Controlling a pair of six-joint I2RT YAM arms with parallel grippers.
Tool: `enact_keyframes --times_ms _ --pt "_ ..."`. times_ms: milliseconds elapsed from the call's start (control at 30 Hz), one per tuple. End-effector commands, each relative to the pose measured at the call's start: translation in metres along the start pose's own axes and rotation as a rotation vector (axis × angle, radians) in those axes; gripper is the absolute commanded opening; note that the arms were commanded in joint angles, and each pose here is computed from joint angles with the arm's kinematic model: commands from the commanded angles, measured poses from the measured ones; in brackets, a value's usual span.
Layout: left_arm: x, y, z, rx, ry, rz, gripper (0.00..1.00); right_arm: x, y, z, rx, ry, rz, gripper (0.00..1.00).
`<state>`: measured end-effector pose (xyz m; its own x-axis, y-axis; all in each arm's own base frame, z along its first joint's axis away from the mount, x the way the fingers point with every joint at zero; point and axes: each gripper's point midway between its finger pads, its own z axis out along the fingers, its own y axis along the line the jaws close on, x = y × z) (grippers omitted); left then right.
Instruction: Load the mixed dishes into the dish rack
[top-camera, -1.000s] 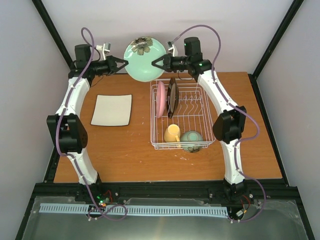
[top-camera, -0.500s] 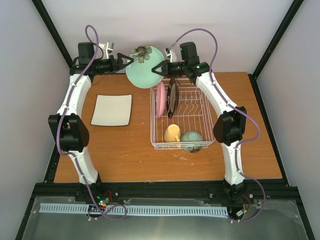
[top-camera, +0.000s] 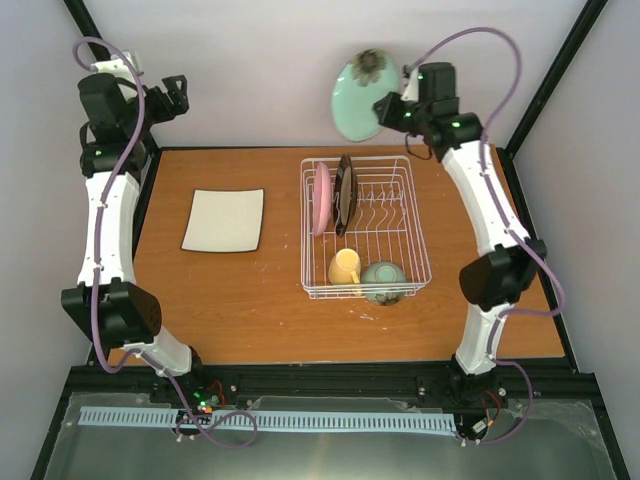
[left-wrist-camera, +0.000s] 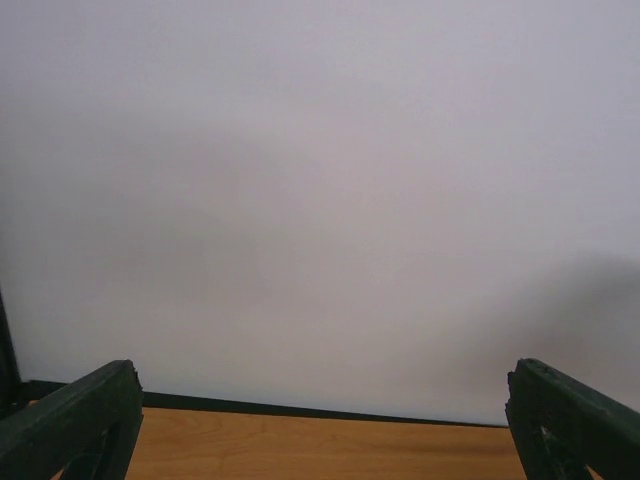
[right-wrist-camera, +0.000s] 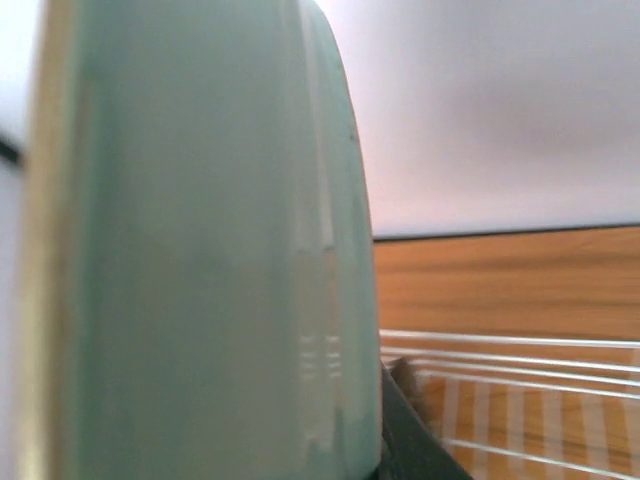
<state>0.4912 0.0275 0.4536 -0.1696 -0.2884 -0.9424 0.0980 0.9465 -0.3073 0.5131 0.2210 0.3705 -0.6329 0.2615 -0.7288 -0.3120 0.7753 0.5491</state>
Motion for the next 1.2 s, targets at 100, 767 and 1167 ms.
enact_keyframes --times_ms 100,767,1167 --pt "0.041 0.038 0.027 -0.134 0.098 0.0 1.0 -0.029 -0.049 -0.101 0.465 -0.153 -0.069 0.03" --pt "0.096 0.062 0.026 -0.22 0.25 -0.017 1.0 0.125 -0.086 -0.095 0.71 0.18 -0.017 0.03" --pt "0.091 0.064 0.022 -0.237 0.237 0.012 1.0 0.132 -0.09 -0.055 0.659 0.243 -0.078 0.03"
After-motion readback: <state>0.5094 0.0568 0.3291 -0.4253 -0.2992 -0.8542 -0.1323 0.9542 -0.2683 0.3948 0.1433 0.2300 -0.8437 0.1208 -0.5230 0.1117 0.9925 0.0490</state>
